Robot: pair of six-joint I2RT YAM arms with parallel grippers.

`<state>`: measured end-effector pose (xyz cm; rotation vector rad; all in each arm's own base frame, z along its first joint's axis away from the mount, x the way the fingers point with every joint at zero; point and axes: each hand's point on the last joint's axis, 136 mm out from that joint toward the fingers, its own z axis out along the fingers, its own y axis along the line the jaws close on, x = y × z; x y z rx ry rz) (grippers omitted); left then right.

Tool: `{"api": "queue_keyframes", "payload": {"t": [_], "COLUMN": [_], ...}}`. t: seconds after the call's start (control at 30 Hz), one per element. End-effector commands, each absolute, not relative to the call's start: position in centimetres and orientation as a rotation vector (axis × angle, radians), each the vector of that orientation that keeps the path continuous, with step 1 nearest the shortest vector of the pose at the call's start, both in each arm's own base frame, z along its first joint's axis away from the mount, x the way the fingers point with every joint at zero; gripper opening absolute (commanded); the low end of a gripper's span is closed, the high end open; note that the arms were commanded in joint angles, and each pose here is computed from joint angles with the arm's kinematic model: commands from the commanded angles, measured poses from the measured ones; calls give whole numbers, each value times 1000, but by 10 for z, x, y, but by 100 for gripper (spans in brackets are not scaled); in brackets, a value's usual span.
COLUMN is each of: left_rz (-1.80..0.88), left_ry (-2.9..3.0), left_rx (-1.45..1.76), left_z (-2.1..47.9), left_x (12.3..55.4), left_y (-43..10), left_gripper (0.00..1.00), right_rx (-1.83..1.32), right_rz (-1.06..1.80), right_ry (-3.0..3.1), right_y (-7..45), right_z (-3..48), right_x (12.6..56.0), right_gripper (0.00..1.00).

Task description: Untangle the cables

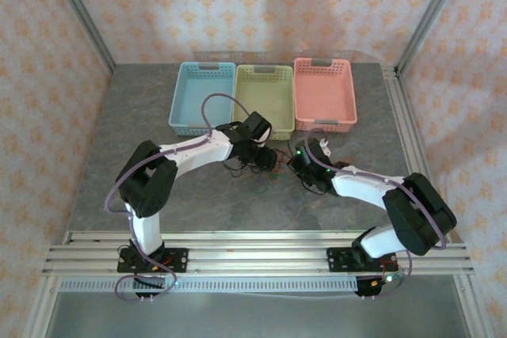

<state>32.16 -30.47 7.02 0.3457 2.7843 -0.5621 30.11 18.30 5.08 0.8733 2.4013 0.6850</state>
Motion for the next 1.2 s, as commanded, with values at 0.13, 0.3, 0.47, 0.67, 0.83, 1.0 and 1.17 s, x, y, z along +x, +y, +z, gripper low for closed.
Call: {"api": "queue_keyframes", "payload": {"t": [0.13, 0.3, 0.47, 0.67, 0.83, 1.0, 1.17], "left_rz": [-553, -544, -534, -532, -525, -525, -521], "left_ry": [2801, 2779, 2761, 2760, 2760, 2751, 2735], "left_rx": [349, 322, 276, 253, 240, 214, 168], "left_z": [76, 79, 82, 82, 82, 83, 84], "left_x": [319, 320, 323, 325, 325, 327, 330], "left_y": [-302, -296, -289, -286, -284, -280, -273], "left_gripper": [5, 0, 0, 0, 0, 0, 0], "right_rx": [865, 879, 875, 869, 952, 1022, 1103], "right_rz": [687, 709, 758, 660, 599, 506, 511], "right_ry": [2381, 2360, 2349, 2317, 2215, 2134, 2088], "right_y": [178, 175, 171, 137, 91, 47, 23], "right_z": [51, 53, 56, 70, 86, 98, 97], "right_x": [300, 299, 300, 297, 295, 289, 283], "right_gripper": [0, 0, 0, 0, 0, 0, 0]}}
